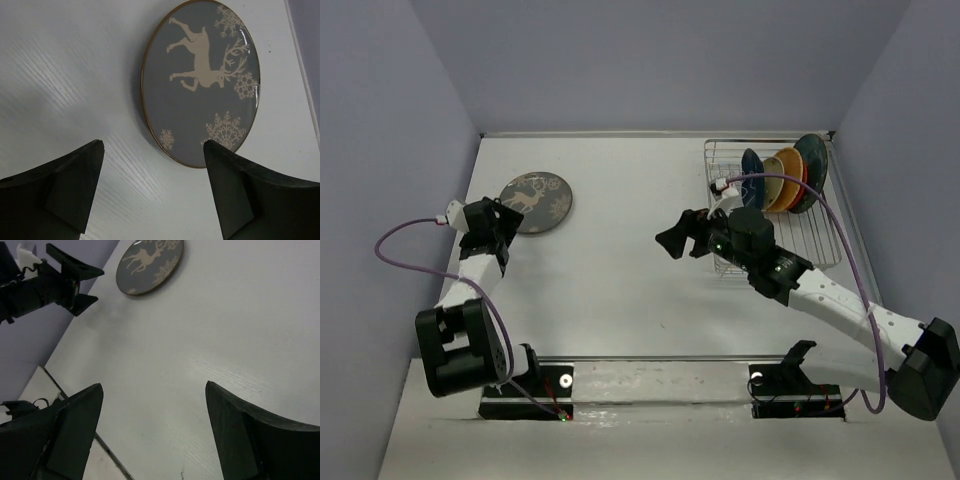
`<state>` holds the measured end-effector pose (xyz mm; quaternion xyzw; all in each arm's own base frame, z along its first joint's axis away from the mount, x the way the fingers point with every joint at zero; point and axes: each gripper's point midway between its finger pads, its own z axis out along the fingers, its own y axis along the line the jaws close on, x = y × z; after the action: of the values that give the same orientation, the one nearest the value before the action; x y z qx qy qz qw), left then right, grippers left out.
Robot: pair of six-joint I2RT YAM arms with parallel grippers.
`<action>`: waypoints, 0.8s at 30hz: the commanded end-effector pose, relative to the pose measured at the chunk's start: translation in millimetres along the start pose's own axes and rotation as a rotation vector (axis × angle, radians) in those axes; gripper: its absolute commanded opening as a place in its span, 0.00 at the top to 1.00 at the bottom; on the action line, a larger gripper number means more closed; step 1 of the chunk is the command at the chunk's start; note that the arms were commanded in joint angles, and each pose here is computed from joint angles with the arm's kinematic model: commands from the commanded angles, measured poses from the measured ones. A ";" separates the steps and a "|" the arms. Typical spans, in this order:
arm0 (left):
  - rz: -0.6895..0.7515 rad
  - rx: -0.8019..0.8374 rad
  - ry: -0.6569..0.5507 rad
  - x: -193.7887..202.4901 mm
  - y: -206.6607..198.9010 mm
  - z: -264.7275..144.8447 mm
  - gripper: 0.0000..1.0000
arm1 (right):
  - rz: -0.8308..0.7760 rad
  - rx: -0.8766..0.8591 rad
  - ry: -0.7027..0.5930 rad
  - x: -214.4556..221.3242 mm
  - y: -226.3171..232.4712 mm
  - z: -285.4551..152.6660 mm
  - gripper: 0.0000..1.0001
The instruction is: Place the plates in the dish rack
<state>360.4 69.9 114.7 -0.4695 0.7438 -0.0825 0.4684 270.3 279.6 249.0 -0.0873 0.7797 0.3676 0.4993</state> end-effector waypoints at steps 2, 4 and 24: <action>-0.122 0.081 -0.012 -12.4 -6.8 37.0 0.09 | 0.044 -0.165 -0.040 -1.6 38.9 -9.6 0.12; -0.135 0.063 0.054 3.4 3.6 53.0 0.09 | 0.054 -0.169 -0.022 8.5 35.8 -10.7 0.13; -0.352 0.228 0.092 36.2 -1.0 95.6 0.82 | 0.062 -0.158 0.045 27.3 33.9 10.5 0.15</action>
<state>432.7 77.1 30.8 -0.5311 0.6880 -0.2313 0.4372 245.7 304.3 212.5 -0.1081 0.7878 0.4118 0.4451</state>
